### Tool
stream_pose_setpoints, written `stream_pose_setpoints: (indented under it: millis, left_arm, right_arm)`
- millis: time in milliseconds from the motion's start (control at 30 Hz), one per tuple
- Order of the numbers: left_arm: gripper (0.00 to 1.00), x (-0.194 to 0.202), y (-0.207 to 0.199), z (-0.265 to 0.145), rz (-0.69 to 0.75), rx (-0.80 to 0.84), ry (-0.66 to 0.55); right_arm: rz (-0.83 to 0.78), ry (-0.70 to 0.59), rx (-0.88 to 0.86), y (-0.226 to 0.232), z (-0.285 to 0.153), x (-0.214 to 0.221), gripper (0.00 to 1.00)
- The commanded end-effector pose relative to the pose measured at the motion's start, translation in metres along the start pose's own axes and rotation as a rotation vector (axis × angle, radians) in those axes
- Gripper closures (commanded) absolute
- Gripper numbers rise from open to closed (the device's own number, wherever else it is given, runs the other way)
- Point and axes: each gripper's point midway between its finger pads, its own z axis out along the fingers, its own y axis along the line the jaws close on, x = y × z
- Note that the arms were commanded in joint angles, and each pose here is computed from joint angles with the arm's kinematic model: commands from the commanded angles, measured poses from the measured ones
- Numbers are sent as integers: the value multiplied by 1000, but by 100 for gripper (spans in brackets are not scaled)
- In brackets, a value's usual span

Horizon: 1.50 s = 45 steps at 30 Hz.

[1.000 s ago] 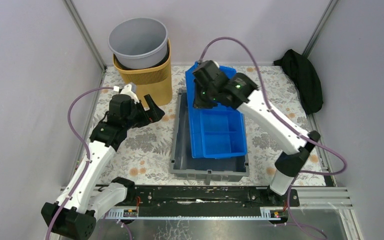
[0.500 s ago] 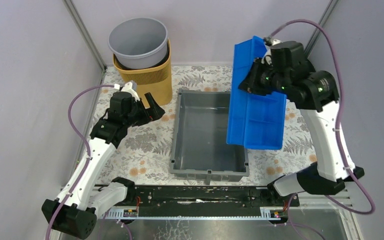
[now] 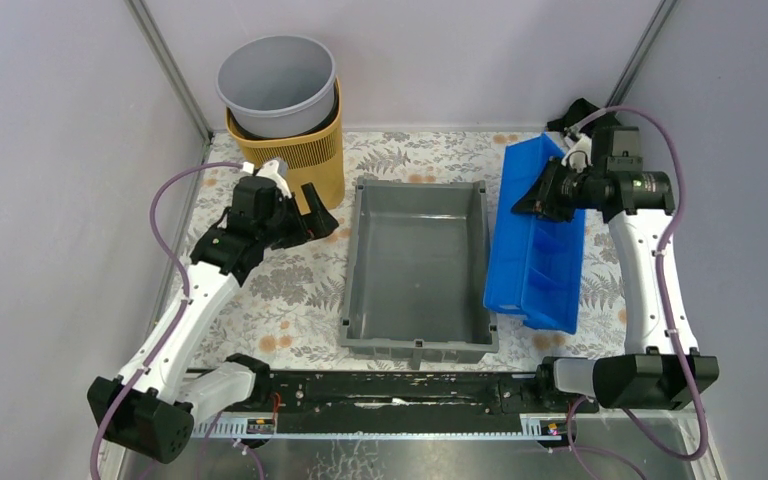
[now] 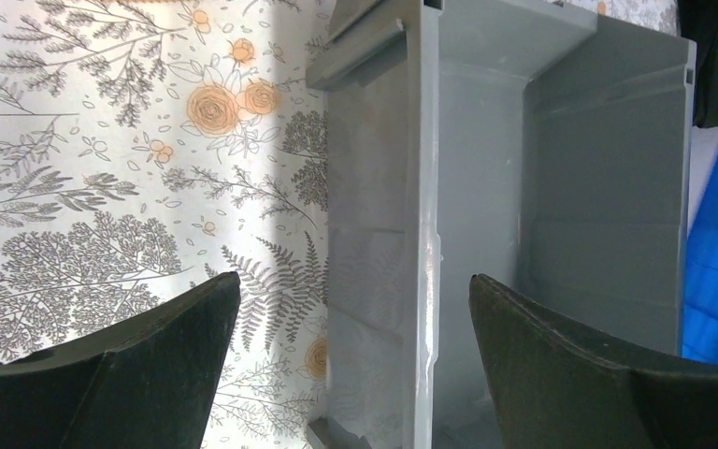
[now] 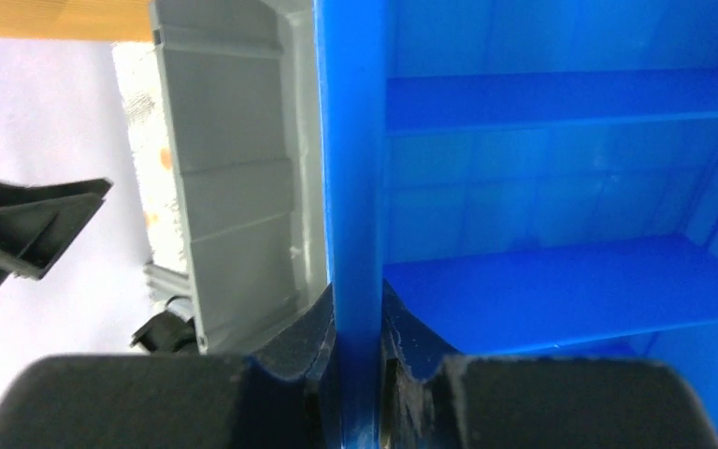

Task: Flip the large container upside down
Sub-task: Move the container to the center of the board.

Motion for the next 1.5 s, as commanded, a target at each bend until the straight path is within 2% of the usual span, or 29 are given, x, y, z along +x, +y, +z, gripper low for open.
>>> stream_pose_setpoints:
  millis: [0,300,500,733,1000,1267,1467]
  left_arm:
    - [0,-2,-11,0,38,23,11]
    - [0,8,-8,0,35,20,26]
    - [0,18,2,5,8,0,10]
    - [0,3,5,-5,13,-40,-44]
    - [0,-18,5,-26,22,-80,-109]
    - [0,-12,11,-26,11,-87,-94]
    - [0,-11,19,-21,5,-103,-93]
  right_arm:
    - [-99,-28,-381,47,2,-2,100]
    - [72,111,-594,35,50,40,100]
    - [187,84,-686,32,66,46,100]
    - [263,50,-745,35,75,42,100]
    - [232,80,-818,79,87,51,100]
    - [222,140,-888,116,115,61,100]
    - [221,189,-958,145,141,52,100]
